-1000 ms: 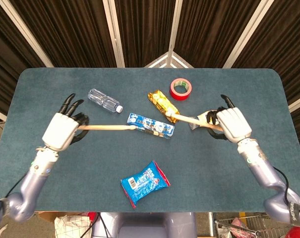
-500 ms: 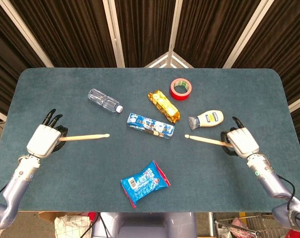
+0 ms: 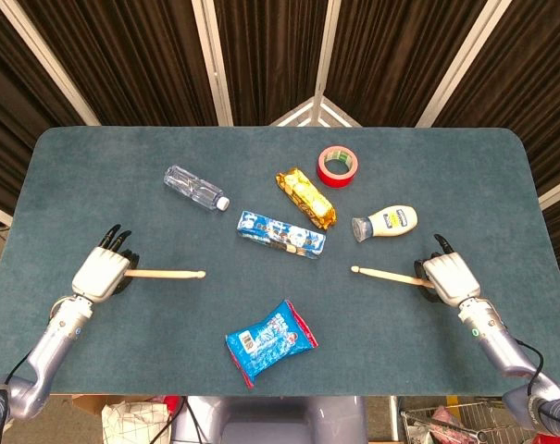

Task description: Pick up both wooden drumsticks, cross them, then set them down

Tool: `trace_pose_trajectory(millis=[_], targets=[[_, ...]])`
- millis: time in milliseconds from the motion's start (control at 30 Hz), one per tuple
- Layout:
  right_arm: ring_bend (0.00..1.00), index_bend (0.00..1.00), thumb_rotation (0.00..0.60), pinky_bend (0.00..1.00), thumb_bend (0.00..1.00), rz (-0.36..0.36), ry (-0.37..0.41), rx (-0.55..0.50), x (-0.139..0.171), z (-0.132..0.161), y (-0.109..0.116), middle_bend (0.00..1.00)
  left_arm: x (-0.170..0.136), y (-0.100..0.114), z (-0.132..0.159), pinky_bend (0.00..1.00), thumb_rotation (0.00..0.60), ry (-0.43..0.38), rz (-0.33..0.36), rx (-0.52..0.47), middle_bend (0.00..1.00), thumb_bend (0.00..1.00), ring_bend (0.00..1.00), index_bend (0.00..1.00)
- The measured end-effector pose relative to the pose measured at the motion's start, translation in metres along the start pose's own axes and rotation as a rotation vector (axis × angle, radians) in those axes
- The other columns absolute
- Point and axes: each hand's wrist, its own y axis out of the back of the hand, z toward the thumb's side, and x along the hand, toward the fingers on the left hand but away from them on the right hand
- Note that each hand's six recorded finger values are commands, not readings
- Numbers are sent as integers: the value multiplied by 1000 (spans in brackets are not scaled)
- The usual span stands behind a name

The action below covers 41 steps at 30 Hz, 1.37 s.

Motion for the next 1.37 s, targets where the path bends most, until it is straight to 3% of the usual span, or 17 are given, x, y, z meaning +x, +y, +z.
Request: trace_pose_trajectory(millis=[100, 333, 433, 567, 800, 900, 1100, 1267, 1367], targets=[[372, 618, 600, 0, 459, 26, -14, 8, -1, -1, -4, 548, 0, 0, 1, 0, 600, 0, 5, 26, 406, 479, 57, 458], [256, 160, 600, 0, 304, 117, -77, -6, 0, -4, -11, 287, -6, 5, 2, 0, 600, 23, 18, 24, 314, 472, 8, 291], [230, 76, 600, 0, 264, 129, -109, -42, 0, -4, -6, 238, -11, 15, 4, 0, 600, 34, 48, -14, 259, 467, 0, 205], [204, 38, 600, 0, 253, 87, -134, -124, 0, 0, 13, 218, -23, 38, 5, 0, 600, 57, 115, -98, 172, 462, 0, 187], [174, 32, 600, 0, 252, -27, -160, -218, 19, 2, 54, 189, -72, 80, -12, 0, 600, 181, 196, -151, 157, 429, 0, 181], [139, 32, 600, 0, 252, -90, -179, -221, 35, -2, 67, 138, -99, 89, -23, 0, 600, 277, 177, -159, 149, 325, 0, 182], [122, 32, 600, 0, 251, -259, -231, -207, 90, -15, 78, 117, -168, 86, -62, 0, 600, 530, 60, -177, 59, 318, 0, 166], [111, 32, 600, 0, 251, -229, -279, -160, 146, -25, 68, 74, -187, 83, -73, 0, 600, 578, 20, -222, 27, 317, 0, 145], [111, 32, 600, 0, 252, -221, -293, -118, 157, -30, 72, 71, -197, 84, -81, 0, 600, 597, 14, -245, 21, 317, 0, 137]])
